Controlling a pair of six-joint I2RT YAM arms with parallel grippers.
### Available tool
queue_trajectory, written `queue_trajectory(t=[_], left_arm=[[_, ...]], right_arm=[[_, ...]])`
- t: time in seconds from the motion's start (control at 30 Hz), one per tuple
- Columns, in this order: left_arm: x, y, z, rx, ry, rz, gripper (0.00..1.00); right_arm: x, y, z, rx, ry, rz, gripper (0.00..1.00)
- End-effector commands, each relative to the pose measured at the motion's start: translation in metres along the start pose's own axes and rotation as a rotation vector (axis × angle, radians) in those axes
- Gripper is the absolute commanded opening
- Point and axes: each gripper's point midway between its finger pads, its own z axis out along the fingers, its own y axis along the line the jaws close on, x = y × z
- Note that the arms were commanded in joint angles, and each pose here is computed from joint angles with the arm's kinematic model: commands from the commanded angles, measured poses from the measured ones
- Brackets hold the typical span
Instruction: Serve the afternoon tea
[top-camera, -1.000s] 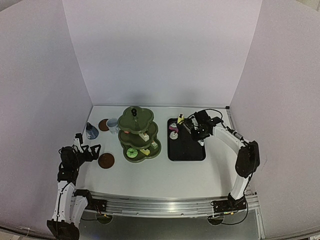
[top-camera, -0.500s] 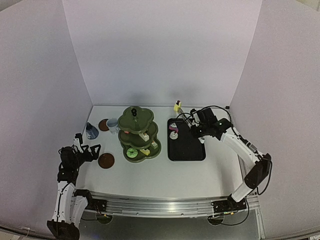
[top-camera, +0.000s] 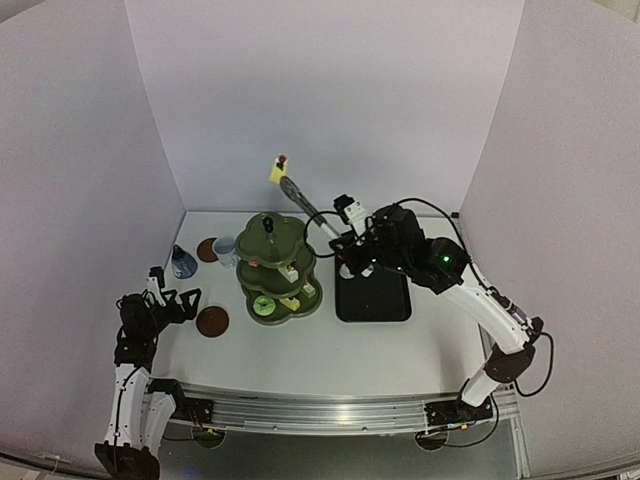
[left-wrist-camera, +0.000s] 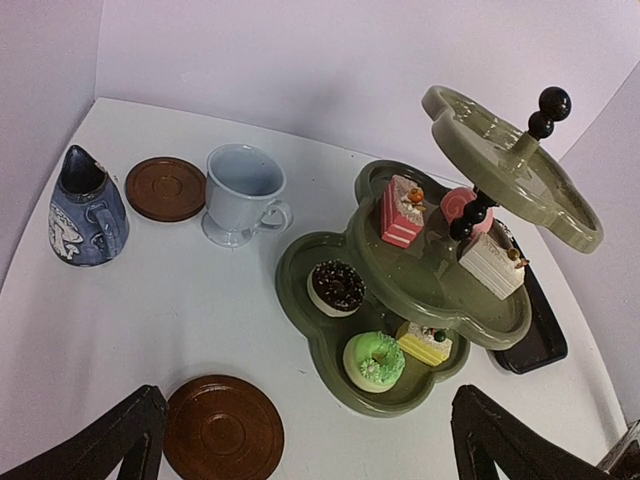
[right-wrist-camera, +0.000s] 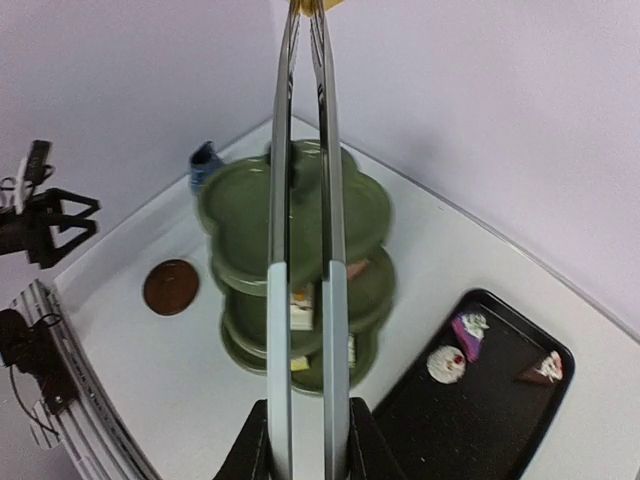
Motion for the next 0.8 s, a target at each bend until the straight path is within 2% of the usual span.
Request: queue_trajectory(t=[0.0, 0.13, 0.37, 0.57, 0.77], left_arm=[[-0.009, -0.001, -0.003, -0.003, -0.033, 0.017, 1.0], [-0.009, 0.001, -0.004, -0.019, -0.035, 0.017, 1.0], [-0.008, 0.002, -0.003, -0.022, -0.032, 0.015, 1.0], [-0.007, 0.003, -0.001, -0.022, -0.028, 0.014, 1.0], [-0.006, 0.003, 0.0, -0.02, -0.024, 0.015, 1.0]], right_arm=[[-0.004, 0.08, 0.018, -0.222, -0.012, -0.139, 0.0], [0.02, 0.126, 0.027, -0.351, 0.05, -0.202, 0.0], [0.069, 0.162, 0.036, -0.443, 0.209, -0.218, 0.0], [0.115, 0.156, 0.047, -0.402, 0.357, -0.187, 0.0], [0.144, 0.132, 0.059, -0.295, 0.438, -0.175, 0.0]])
